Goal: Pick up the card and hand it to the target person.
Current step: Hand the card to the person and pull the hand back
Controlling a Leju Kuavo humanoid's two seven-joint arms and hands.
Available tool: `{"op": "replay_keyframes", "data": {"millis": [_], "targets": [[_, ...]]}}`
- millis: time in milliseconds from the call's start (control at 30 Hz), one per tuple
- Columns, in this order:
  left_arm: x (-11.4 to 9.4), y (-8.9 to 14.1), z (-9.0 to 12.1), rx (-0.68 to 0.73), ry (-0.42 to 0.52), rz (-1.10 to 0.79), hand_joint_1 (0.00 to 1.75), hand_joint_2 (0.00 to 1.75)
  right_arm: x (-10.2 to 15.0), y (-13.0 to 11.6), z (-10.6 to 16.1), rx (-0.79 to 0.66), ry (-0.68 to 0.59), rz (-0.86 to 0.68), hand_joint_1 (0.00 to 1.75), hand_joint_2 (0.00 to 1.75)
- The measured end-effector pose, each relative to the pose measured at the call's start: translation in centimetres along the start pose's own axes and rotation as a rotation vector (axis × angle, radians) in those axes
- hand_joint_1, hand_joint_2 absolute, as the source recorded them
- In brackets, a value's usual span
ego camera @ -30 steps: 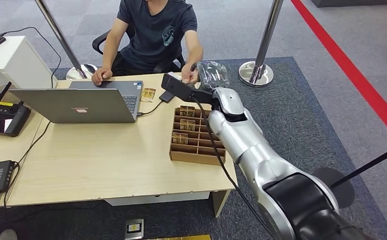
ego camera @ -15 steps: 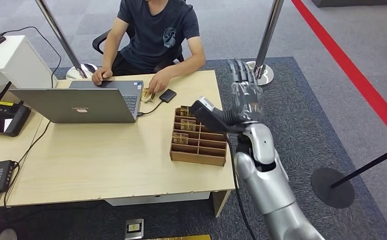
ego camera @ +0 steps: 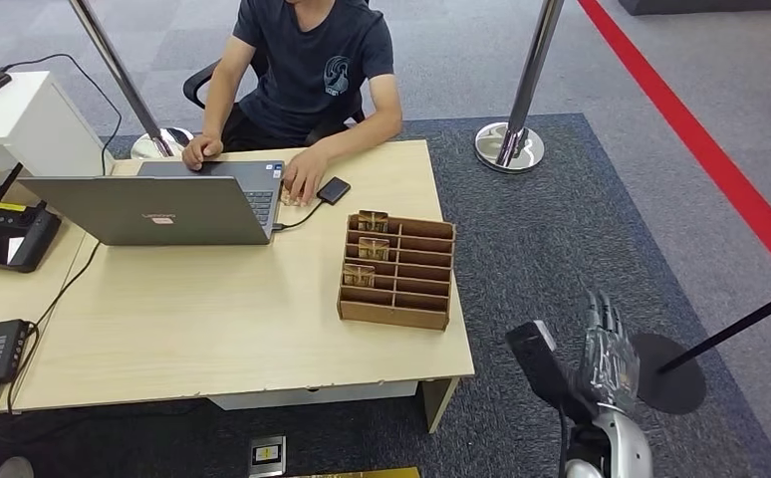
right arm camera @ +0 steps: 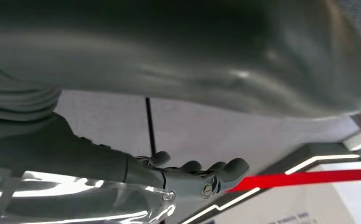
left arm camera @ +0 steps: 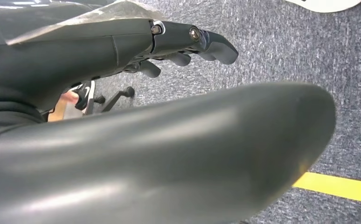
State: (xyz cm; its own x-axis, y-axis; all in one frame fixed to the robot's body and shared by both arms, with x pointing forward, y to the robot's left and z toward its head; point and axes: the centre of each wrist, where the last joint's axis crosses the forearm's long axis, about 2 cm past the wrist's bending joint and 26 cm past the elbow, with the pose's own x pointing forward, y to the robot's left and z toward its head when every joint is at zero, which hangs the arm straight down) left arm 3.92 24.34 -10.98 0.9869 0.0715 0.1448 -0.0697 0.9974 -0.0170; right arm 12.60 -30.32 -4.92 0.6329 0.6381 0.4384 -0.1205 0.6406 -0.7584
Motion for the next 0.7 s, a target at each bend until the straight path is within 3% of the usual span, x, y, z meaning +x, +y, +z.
{"op": "replay_keyframes", "data": {"millis": [133,200,367,700], "targets": [[-0.1,-0.4,0.0,-0.007,-0.008,0.002,0.00,0.00,-3.0,3.9,-0.2,0.186,0.159,-0.103,0.00,0.00],[-0.1,-0.5,0.0,-0.009,-0.011,-0.002,0.00,0.00,-3.3,4.8,0.3,0.264,0.202,-0.118,0.00,0.00],[0.2,-0.1,0.0,-0.016,-0.048,-0.003,0.00,0.00,-3.4,7.5,3.1,0.490,0.451,-0.253,0.00,0.00],[1.0,1.1,-0.1,0.016,-0.064,-0.090,0.00,0.00,-2.5,9.4,5.1,0.694,0.665,-0.319,0.00,0.00]]}}
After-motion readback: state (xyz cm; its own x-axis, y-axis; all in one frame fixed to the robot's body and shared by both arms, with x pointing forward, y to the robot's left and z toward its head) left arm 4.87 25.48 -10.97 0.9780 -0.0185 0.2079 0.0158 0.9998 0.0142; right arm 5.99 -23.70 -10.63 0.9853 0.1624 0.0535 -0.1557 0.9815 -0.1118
